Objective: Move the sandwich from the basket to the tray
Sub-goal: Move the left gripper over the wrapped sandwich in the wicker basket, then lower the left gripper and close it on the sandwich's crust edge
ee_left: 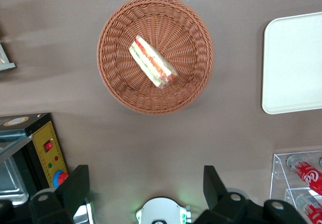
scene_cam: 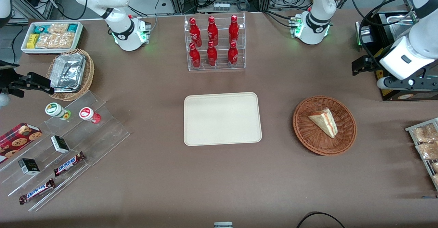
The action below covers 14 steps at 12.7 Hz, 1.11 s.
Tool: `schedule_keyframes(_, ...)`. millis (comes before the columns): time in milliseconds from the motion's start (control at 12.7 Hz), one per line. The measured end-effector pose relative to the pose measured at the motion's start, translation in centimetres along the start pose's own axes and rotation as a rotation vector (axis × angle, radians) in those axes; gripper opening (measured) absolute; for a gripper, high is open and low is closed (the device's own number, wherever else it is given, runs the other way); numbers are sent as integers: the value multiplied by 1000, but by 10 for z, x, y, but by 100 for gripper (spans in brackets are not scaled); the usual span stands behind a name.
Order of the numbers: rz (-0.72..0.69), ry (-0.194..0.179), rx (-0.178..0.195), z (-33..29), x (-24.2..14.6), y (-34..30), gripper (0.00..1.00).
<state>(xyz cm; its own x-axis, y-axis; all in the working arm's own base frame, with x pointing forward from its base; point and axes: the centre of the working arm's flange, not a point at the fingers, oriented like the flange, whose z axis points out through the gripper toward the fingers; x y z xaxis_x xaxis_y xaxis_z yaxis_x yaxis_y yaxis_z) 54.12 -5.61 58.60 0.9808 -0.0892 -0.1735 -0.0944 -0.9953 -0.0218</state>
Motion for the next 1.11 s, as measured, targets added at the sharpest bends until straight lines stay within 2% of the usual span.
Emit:
schedule_keyframes(237, 1, 9, 0, 48, 16, 0, 100)
schedule_keyframes(789, -93, 98, -8, 165, 36, 3, 100)
schedule_keyframes(1026, -235, 145, -22, 196, 36, 3, 100)
schedule_keyframes(1105, -304, 149, -28, 205, 35, 4, 100)
